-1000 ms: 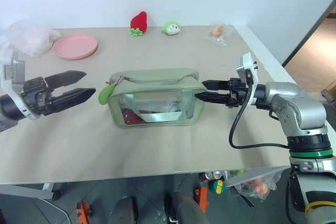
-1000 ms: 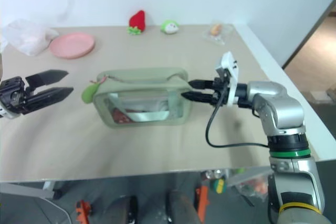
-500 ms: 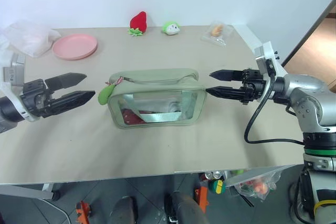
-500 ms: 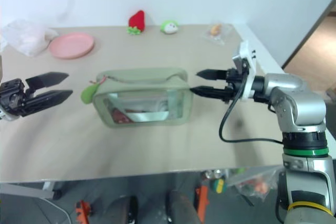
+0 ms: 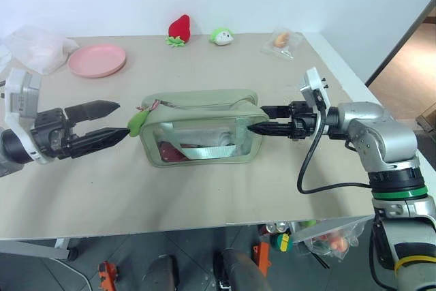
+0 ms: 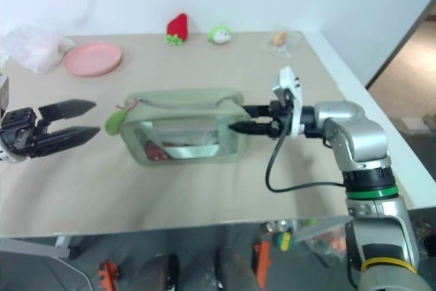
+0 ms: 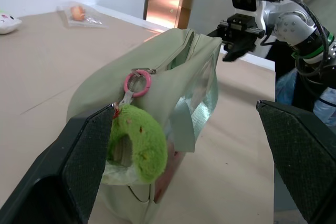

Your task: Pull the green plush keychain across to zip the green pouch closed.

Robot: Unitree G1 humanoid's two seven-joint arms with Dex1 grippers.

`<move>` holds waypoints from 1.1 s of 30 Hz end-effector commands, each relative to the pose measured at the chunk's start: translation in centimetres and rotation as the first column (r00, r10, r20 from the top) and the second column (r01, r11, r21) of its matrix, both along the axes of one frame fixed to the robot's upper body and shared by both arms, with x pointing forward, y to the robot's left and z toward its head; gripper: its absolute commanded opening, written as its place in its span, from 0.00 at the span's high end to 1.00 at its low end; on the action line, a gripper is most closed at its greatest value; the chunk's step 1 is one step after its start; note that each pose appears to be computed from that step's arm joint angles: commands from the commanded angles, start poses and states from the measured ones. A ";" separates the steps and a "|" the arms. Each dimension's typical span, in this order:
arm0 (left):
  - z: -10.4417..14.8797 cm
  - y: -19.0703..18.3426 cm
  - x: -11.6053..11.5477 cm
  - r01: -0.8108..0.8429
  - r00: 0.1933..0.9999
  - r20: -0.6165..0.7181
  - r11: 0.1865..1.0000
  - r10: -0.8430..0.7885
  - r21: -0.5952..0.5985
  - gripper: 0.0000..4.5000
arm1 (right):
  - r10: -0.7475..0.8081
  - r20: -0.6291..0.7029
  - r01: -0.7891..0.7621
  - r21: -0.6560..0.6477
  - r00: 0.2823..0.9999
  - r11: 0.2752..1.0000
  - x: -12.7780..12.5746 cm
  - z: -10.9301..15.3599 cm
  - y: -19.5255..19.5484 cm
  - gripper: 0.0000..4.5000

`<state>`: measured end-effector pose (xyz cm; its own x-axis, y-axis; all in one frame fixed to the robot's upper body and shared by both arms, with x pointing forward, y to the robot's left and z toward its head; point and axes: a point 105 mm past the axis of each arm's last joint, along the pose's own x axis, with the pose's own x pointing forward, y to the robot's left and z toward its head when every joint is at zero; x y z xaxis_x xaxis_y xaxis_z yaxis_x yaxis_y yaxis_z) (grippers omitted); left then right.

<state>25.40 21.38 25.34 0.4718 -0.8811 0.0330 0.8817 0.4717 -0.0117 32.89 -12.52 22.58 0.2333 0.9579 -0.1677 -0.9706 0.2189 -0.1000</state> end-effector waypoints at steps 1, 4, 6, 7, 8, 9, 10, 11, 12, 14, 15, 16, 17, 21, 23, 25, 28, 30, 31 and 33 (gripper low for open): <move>0.8 0.6 -0.5 -0.026 0.999 0.034 1.000 0.026 0.013 0.00 | 0.016 0.038 -0.017 0.026 0.999 1.000 -0.1 1.2 -0.2 0.81; 0.3 1.6 -0.3 -0.065 0.998 0.010 0.998 0.065 0.006 0.00 | 0.022 0.038 -0.023 0.024 0.999 0.999 -0.2 1.2 -0.1 0.99; -0.5 2.1 -0.2 -0.085 0.996 -0.016 0.996 0.085 0.009 0.00 | 0.024 0.038 -0.025 0.024 0.999 0.999 -0.2 1.2 -0.1 0.99; -0.8 2.2 -0.2 -0.089 0.996 -0.028 0.996 0.090 0.014 0.00 | 0.025 0.038 -0.025 0.024 0.999 0.999 -0.2 1.2 -0.1 0.99; -1.2 2.3 -0.2 -0.091 0.995 -0.037 0.996 0.092 0.021 0.00 | 0.025 0.038 -0.026 0.025 0.999 0.999 -0.2 1.2 -0.1 0.99; -1.6 2.2 -0.2 -0.089 0.995 -0.043 0.996 0.090 0.028 0.00 | 0.024 0.038 -0.025 0.023 0.999 0.999 -0.2 1.1 0.0 0.99; -1.8 2.1 -0.1 -0.085 0.995 -0.045 0.996 0.086 0.030 0.00 | 0.022 0.039 -0.023 0.018 0.999 1.000 -0.2 1.0 0.0 0.99; -1.9 1.9 -0.1 -0.079 0.996 -0.046 0.997 0.080 0.027 0.00 | 0.019 0.041 -0.019 0.013 0.999 1.000 -0.2 0.9 0.0 0.99; -2.0 1.7 0.1 -0.075 0.996 -0.046 0.997 0.076 0.023 0.00 | 0.016 0.040 -0.016 0.012 0.999 1.000 -0.2 0.8 0.0 0.99; -2.0 1.5 0.4 -0.069 0.997 -0.044 0.997 0.070 0.020 0.00 | 0.006 0.044 -0.007 0.007 0.999 1.000 -0.1 0.7 0.1 0.99; -2.0 1.4 0.6 -0.067 0.997 -0.044 0.998 0.067 0.020 0.00 | -0.002 0.046 0.002 0.005 0.999 1.000 0.0 0.7 0.0 0.99; -2.0 1.3 0.8 -0.064 0.997 -0.043 0.998 0.065 0.019 0.00 | -0.009 0.046 0.009 0.005 0.999 1.000 0.1 0.7 0.0 0.99; -2.0 1.2 1.0 -0.061 0.997 -0.044 0.998 0.062 0.016 0.00 | -0.013 0.047 0.013 0.003 0.999 1.000 0.1 0.7 0.0 0.99; -2.1 0.3 1.4 -0.019 0.998 -0.060 1.000 0.019 0.000 0.00 | -0.023 0.054 0.023 -0.005 0.998 1.000 0.1 0.5 -0.1 0.99; -2.3 -0.1 1.5 -0.005 0.998 -0.062 1.000 0.005 0.003 0.11 | -0.028 0.054 0.029 -0.003 0.998 1.000 0.1 0.5 -0.1 1.00; -2.4 -0.2 1.6 -0.004 0.998 -0.062 1.000 0.004 0.002 0.24 | -0.029 0.054 0.029 -0.001 0.998 1.000 0.0 0.5 -0.1 1.00; -2.7 -0.3 1.9 -0.007 0.998 -0.067 1.000 0.006 -0.006 0.46 | -0.030 0.054 0.030 0.005 0.998 1.000 0.0 0.5 -0.2 1.00; -2.7 -0.4 2.0 -0.006 0.998 -0.068 1.000 0.006 -0.009 0.62 | -0.032 0.055 0.031 0.007 0.998 0.999 0.0 0.5 -0.2 1.00; -2.7 -0.4 2.0 -0.006 0.998 -0.066 1.000 0.005 -0.010 0.71 | -0.032 0.056 0.032 0.007 0.998 0.999 0.0 0.6 -0.2 1.00; -2.7 -0.6 2.2 -0.007 0.998 -0.062 1.000 0.006 -0.013 0.87 | -0.032 0.057 0.031 0.008 0.998 0.999 0.0 0.6 -0.2 1.00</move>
